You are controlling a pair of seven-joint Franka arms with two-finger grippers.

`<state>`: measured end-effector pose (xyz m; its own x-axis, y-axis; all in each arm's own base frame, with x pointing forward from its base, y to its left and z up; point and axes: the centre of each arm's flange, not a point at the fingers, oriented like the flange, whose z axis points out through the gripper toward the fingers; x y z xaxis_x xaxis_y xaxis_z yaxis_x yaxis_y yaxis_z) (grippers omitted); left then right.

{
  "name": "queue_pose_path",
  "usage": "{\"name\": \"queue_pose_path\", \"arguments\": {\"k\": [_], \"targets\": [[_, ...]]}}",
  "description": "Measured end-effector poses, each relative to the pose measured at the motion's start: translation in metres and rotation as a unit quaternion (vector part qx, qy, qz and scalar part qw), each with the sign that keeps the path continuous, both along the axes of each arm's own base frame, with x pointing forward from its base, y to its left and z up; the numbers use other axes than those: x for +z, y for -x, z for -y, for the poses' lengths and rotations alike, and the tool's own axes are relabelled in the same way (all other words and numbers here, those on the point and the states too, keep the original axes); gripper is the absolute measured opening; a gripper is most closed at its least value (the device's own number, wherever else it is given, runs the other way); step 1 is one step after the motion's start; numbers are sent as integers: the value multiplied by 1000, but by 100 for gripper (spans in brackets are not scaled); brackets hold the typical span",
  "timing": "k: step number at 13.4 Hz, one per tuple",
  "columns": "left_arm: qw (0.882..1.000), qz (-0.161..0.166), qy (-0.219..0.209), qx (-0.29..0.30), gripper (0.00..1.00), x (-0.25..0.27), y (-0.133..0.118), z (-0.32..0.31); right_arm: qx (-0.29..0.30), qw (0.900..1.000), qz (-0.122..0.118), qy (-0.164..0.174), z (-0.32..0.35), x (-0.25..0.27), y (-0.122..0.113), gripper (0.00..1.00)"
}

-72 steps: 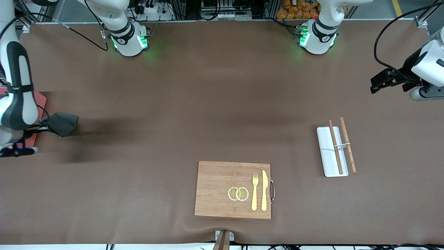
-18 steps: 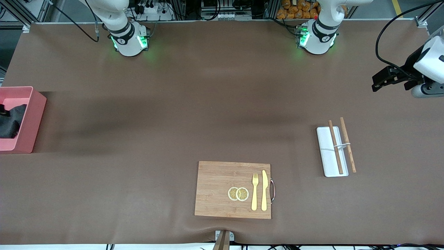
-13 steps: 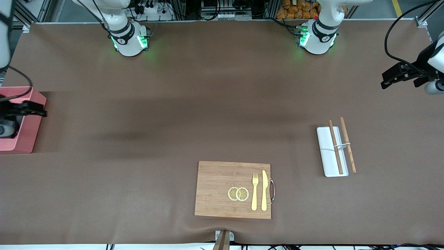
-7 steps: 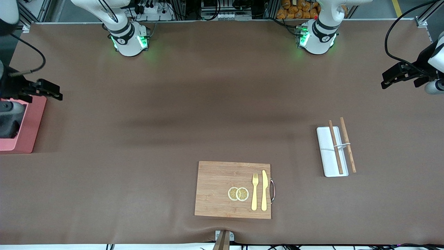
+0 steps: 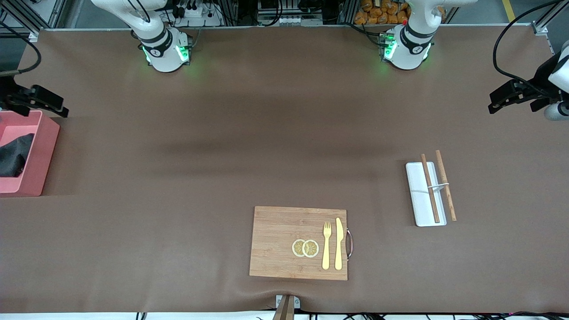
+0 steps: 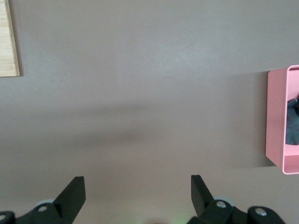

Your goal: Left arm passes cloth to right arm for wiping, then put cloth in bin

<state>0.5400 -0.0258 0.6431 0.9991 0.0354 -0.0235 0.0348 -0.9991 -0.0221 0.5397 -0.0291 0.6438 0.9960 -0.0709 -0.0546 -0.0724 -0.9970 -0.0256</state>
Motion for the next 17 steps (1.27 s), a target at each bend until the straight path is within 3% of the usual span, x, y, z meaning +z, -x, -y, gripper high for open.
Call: {"name": "queue_pose_path", "arguments": {"k": [4,17], "targets": [[1000,1,0,0,100,1,1,0,-13,1000,-11,-1,13,3,8,100],[1000,0,0,3,100,0,1,-3,-13,1000,-17,-1,13,2,9,100]]}}
